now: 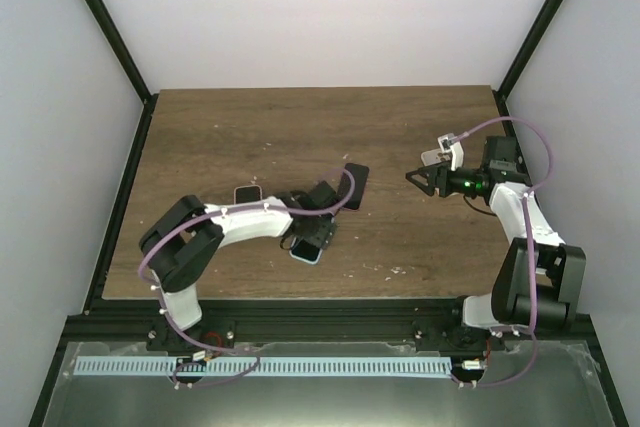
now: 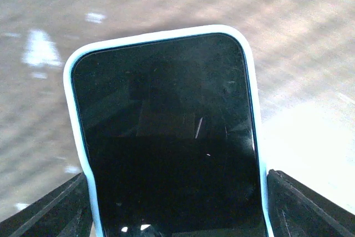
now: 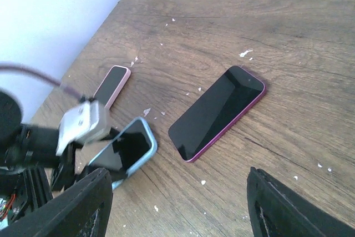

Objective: Take the phone out of the phone case
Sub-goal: Place the phone at the center of the board, then pick up the phone at the center of the board.

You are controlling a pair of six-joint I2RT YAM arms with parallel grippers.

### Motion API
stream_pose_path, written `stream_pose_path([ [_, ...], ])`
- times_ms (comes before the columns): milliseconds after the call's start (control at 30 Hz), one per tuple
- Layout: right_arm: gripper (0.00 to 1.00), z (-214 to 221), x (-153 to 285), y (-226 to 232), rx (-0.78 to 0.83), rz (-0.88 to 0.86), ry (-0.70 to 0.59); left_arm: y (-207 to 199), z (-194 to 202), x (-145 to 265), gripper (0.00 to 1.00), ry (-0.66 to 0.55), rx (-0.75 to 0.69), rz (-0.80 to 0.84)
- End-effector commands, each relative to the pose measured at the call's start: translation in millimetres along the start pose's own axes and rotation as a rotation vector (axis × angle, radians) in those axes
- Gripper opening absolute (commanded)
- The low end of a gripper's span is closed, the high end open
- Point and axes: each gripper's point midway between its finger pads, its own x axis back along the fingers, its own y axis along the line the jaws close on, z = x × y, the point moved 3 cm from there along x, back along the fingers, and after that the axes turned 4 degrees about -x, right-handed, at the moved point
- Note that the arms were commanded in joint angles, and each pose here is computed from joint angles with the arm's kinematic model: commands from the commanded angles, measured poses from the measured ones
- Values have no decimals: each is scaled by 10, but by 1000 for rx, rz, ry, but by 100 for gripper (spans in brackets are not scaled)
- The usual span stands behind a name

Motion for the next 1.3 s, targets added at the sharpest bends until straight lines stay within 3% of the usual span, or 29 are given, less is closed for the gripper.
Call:
stream_pose_path([
  [0, 68, -59, -4, 54, 20, -34, -4, -638, 237, 73, 76, -70, -313, 177],
  [133, 68, -47, 3, 61, 18, -35, -2, -1103, 269, 171, 81, -141, -524, 244],
  [267, 68, -69, 24, 65, 68, -14, 14, -1111, 156, 224, 92, -148, -557, 199],
  [400, 67, -108, 76, 109, 253, -10, 75, -990, 3, 607, 100, -282, -528, 174],
  [500, 69, -126, 115, 146, 382, -23, 154, -802, -63, 939, 100, -384, -461, 160],
  [600, 82, -104, 87, 282, 575, -71, 236, -465, -112, 1224, 100, -431, -328, 128],
  [767, 84, 156, -333, 563, 903, -111, 464, 257, -96, 1426, 100, -407, -35, 66],
  [900, 84, 269, -523, 1076, 1181, -263, 491, 739, -33, 1521, 100, -430, 169, -29],
  [967, 83, 481, -676, 1209, 1326, -293, 567, 953, 37, 1535, 100, -432, 273, -86],
  [1067, 83, 841, -908, 1266, 1470, -312, 708, 1075, 135, 1522, 100, -425, 334, -97],
  [1267, 85, 1354, -1183, 1228, 1532, -330, 899, 1142, 269, 1529, 100, -421, 342, -114],
])
